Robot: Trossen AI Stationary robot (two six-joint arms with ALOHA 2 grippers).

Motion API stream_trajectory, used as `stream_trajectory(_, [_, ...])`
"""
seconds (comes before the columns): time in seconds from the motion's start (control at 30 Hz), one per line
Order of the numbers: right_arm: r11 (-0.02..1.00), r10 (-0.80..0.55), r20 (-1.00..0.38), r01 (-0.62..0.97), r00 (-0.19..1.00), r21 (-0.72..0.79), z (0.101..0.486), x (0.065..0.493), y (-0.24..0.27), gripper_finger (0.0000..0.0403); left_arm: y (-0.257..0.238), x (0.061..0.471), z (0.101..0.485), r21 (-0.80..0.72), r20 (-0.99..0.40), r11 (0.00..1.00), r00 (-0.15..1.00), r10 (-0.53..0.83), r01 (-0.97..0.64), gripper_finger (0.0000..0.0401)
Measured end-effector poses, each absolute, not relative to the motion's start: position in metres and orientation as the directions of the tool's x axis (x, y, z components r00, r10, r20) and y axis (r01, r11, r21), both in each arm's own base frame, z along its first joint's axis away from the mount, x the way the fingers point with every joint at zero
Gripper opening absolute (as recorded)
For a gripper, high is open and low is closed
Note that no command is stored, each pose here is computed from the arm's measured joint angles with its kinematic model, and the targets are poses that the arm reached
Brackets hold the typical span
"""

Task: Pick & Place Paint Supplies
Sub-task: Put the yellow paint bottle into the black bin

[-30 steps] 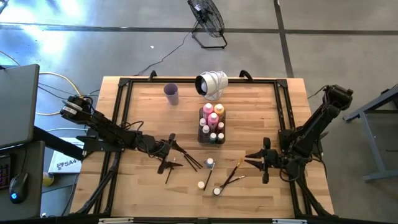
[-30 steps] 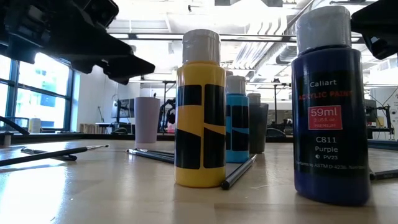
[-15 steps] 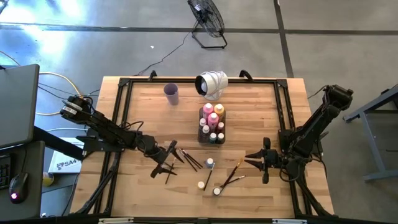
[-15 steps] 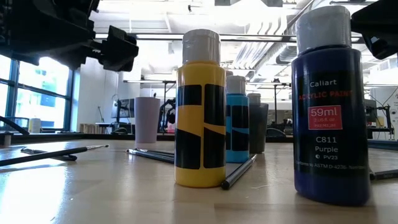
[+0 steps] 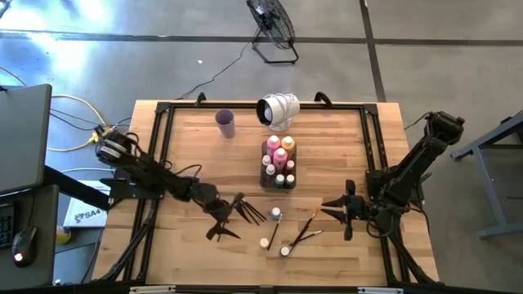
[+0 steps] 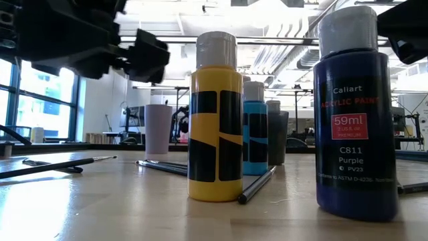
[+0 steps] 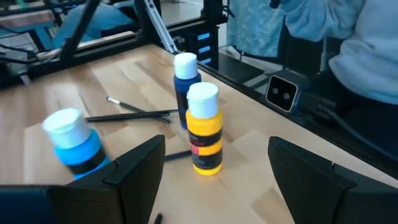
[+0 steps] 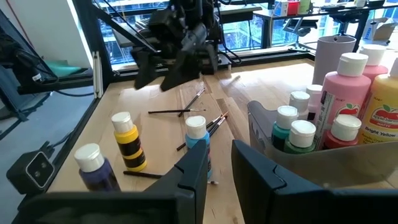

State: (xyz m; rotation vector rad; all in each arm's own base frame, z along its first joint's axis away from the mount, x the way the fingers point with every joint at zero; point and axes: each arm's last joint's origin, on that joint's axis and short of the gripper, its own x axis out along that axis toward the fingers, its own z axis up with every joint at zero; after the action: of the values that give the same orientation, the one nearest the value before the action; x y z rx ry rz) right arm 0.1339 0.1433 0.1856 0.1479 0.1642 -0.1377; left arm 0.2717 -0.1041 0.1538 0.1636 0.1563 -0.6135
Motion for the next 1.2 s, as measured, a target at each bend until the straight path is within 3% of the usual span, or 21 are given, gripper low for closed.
stream_trajectory(0.7, [0.982,-0.105,-0.184,0.131,0.977,0.138,0.185,0.135,0.143,0.0064,-0.129,0.339,0.140,-0.011,-0.262,0.806,0.776,-0.574,0.592,0.0280])
stream_trajectory(1.2, [0.982,-0.107,-0.185,0.133,0.977,0.135,0.185,0.135,0.143,0.0064,-0.131,0.343,0.142,-0.038,-0.239,0.779,0.751,-0.616,0.626,0.0280])
